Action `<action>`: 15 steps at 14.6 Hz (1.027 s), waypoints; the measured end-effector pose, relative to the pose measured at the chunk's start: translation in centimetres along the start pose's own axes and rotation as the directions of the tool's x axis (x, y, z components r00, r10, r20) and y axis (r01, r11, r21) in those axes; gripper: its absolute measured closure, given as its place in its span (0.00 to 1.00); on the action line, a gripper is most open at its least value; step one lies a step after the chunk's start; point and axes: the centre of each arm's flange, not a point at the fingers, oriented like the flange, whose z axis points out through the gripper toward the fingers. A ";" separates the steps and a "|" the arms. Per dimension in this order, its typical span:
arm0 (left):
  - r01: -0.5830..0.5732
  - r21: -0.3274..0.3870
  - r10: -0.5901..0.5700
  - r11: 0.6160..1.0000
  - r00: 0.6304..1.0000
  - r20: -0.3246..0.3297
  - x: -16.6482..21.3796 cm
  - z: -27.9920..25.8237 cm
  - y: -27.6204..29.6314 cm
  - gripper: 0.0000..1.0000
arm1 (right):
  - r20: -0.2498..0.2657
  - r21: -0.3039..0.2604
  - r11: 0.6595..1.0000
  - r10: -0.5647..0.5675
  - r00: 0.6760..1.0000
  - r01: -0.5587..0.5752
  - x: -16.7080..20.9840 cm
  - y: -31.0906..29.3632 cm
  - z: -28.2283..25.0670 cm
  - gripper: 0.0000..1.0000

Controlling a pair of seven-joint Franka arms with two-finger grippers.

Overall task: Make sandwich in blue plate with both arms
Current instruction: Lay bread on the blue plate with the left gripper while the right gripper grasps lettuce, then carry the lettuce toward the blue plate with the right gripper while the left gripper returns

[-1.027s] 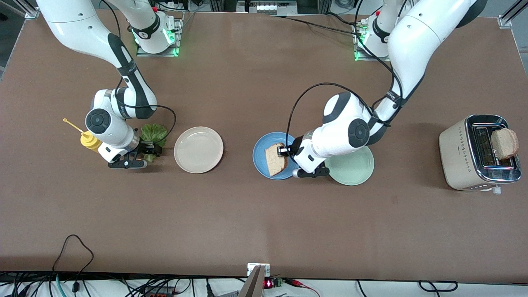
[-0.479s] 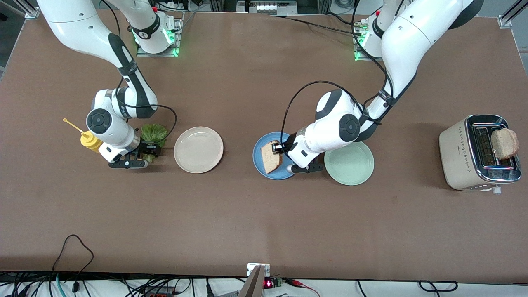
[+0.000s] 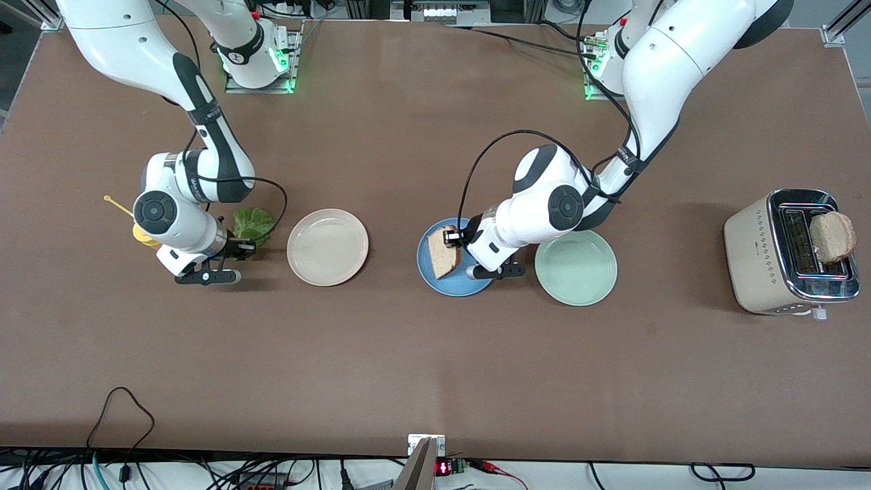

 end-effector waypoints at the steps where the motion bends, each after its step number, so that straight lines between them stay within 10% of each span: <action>1: 0.002 0.001 -0.002 1.000 1.000 0.000 0.0 0.0 -0.1 0.91 | 0.002 0.000 1.000 0.000 1.000 0.000 0.4 0.0 -0.6 0.96; 11: 0.085 0.012 -0.085 0.996 0.996 -0.027 5.0 -3.1 -9.0 0.02 | 0.050 0.021 1.000 0.020 0.999 -0.021 2.3 -0.3 -4.3 0.96; 15: 0.101 0.046 -0.098 0.994 0.992 -0.077 6.3 -11.0 -11.2 0.00 | 0.109 0.125 0.982 0.126 0.986 -0.139 3.4 -2.9 -8.3 0.96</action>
